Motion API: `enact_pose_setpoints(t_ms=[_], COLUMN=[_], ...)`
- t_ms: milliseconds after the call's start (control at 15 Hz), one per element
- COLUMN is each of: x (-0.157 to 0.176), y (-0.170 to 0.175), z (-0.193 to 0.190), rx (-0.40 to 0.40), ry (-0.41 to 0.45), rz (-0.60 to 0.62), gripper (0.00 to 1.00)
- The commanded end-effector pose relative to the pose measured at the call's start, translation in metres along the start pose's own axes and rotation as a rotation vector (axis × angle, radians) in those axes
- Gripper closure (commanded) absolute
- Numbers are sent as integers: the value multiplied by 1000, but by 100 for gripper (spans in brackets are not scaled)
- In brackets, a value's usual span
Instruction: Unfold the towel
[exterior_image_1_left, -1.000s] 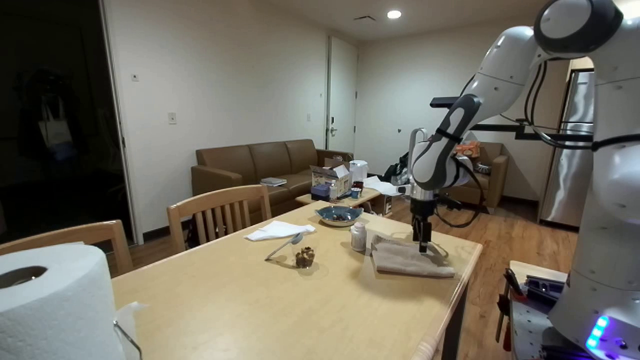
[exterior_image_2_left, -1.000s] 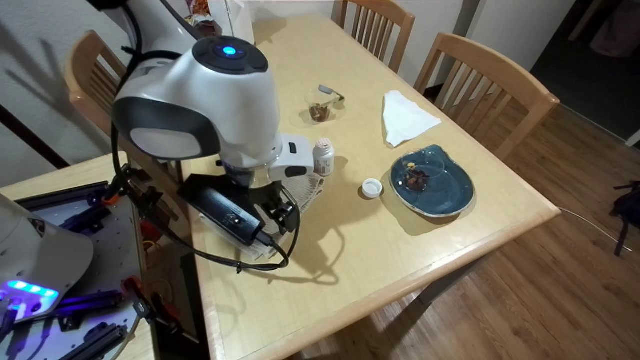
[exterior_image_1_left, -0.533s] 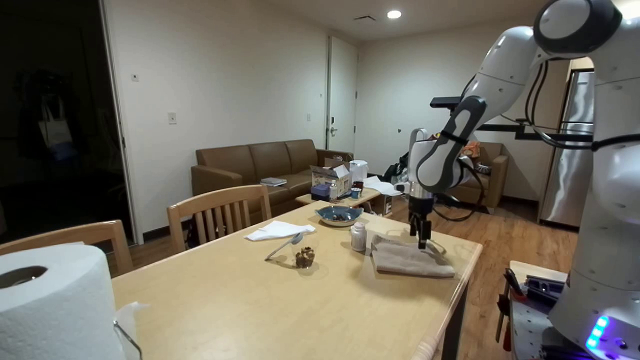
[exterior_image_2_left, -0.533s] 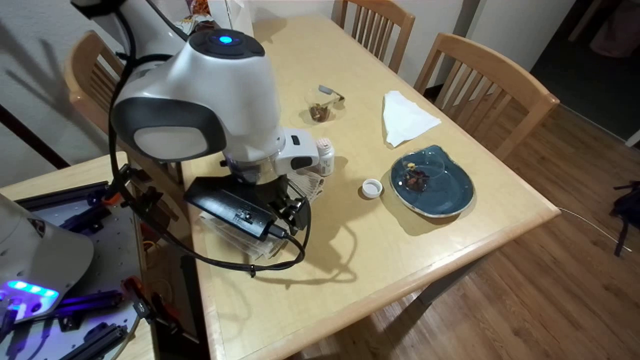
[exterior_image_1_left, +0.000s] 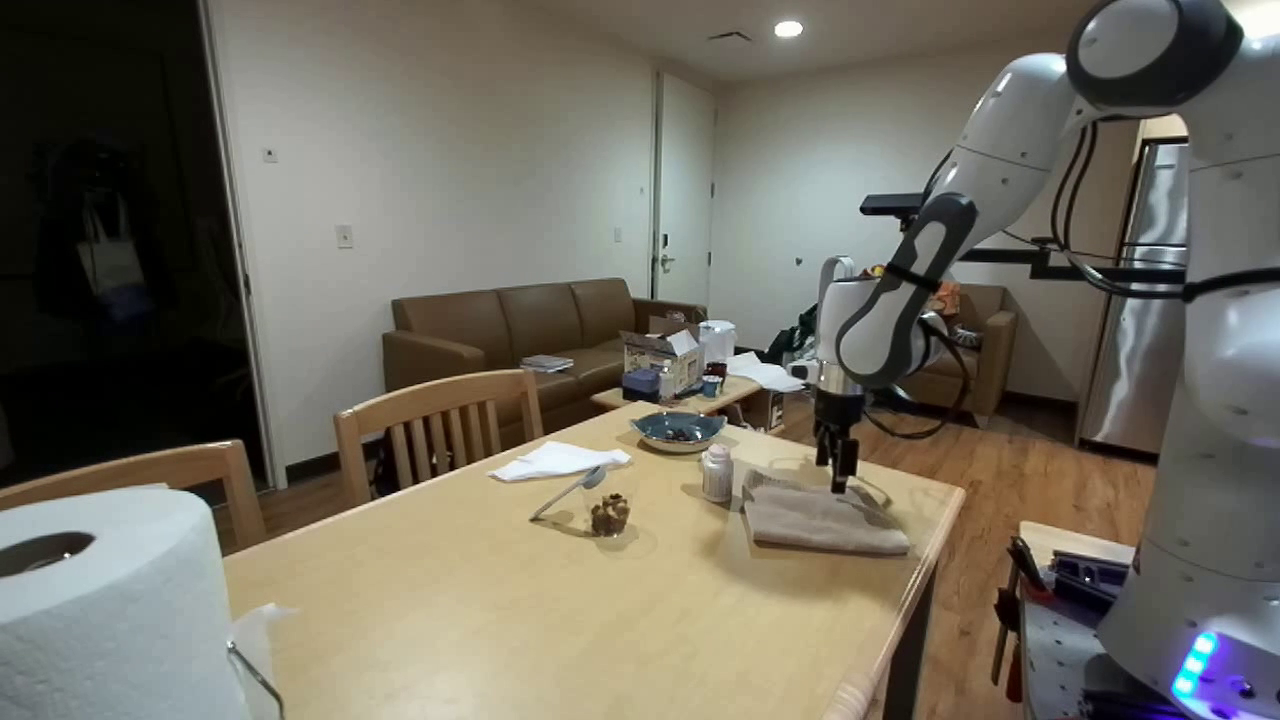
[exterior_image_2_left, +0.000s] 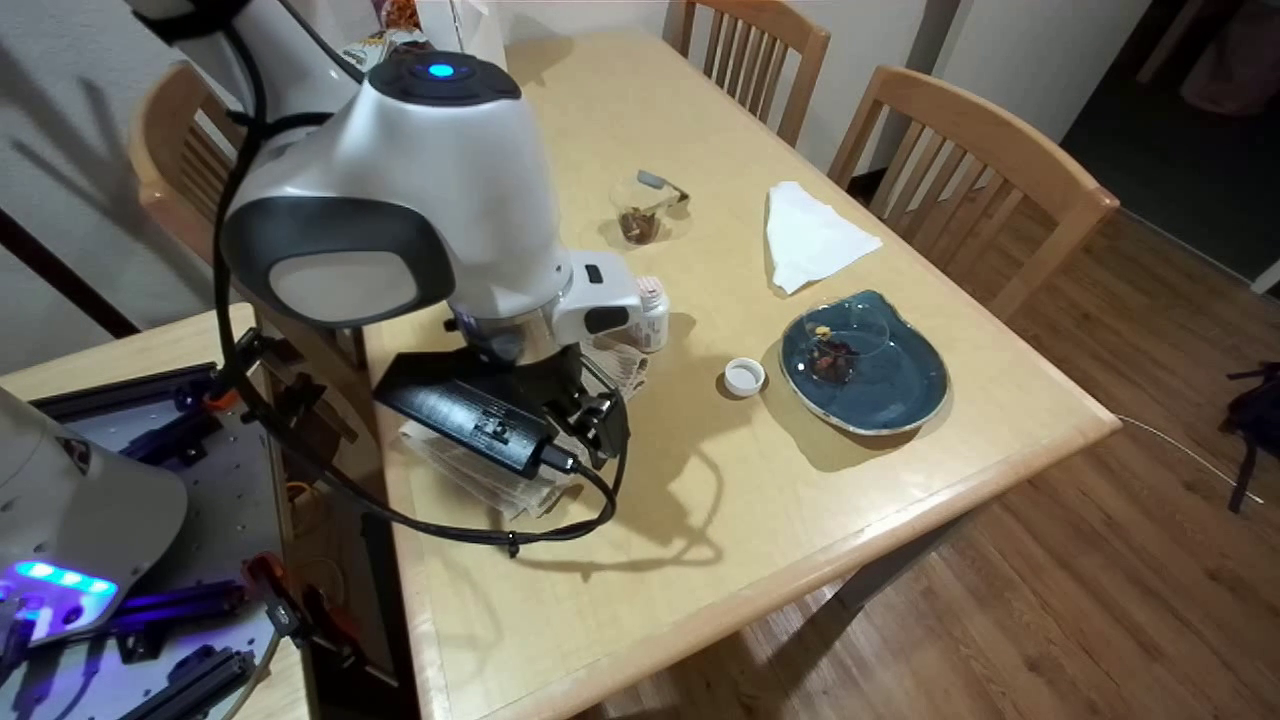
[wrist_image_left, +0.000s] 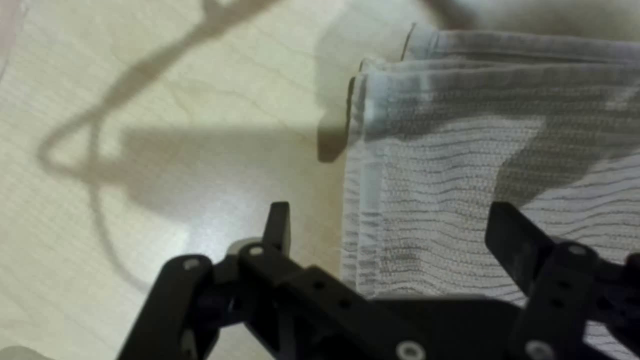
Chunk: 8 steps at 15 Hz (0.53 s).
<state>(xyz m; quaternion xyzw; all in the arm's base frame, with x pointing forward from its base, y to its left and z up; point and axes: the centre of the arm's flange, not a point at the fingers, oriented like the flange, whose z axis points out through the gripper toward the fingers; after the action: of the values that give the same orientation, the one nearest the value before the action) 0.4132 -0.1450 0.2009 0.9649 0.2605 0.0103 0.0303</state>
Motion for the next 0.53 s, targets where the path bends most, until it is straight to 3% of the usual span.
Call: enact_pose_setpoints(t_ms=[0, 67, 267, 333, 467], x=[-4, 0, 0, 1, 3], y=[-4, -1, -3, -10, -1], z=[3, 0, 2, -20, -12], rx=[28, 11, 25, 25, 44], ry=[44, 17, 26, 34, 20], rz=[102, 47, 79, 91, 105], gripper=[0, 0, 0, 0, 0])
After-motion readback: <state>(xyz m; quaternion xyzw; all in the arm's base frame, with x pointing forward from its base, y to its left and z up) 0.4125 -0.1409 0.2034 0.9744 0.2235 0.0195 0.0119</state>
